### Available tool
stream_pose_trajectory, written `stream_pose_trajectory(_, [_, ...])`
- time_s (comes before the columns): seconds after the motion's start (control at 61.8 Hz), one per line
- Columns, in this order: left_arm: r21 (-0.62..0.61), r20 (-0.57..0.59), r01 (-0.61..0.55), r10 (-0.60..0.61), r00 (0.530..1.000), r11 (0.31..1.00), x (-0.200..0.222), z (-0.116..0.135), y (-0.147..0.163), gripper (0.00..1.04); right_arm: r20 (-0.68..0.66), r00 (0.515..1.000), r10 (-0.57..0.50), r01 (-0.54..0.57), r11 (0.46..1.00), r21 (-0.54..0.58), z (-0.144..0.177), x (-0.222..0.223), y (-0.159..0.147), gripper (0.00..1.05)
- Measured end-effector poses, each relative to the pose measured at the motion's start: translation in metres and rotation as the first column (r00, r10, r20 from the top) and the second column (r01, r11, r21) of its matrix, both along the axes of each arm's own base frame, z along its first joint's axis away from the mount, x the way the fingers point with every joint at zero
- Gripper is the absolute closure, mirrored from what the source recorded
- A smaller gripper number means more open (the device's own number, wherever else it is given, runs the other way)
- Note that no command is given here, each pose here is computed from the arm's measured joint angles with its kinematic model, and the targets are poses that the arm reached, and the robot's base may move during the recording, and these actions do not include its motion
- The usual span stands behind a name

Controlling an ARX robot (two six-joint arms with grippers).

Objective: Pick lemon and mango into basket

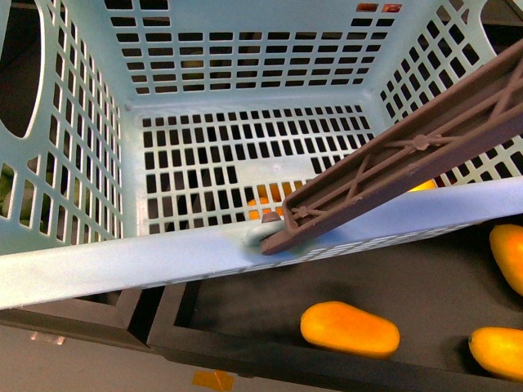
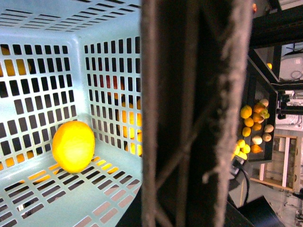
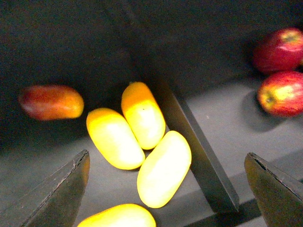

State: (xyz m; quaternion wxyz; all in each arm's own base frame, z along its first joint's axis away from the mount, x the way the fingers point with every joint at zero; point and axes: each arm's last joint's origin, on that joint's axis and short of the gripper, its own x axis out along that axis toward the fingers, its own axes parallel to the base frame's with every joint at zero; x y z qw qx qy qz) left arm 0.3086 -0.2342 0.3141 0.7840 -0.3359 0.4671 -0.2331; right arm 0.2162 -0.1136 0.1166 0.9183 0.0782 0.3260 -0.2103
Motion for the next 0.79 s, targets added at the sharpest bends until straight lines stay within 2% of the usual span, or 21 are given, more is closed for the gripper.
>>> stream_pose_trajectory(0.178, [-0.008,-0.007,0.006,-0.006,1.0,1.0,0.0,0.0,0.0,1.0,-0.156,0.982,0.109,-0.118,0.992,-0.049,-0.05,0.022,-0.006,0.09])
stream_pose_trajectory(0.388, [-0.006,-0.006,0.005,-0.005,1.0,1.0,0.0,0.0,0.0,1.0,-0.291,0.928,0.231,-0.239,0.971,0.008,-0.106,0.046,0.009,0.09])
stream_pose_trajectory(0.793, [-0.007,-0.006,0.005,-0.005,1.0,1.0,0.0,0.0,0.0,1.0,-0.316,0.914,0.256,-0.245,0.967,0.073,-0.149,0.1,0.023,0.09])
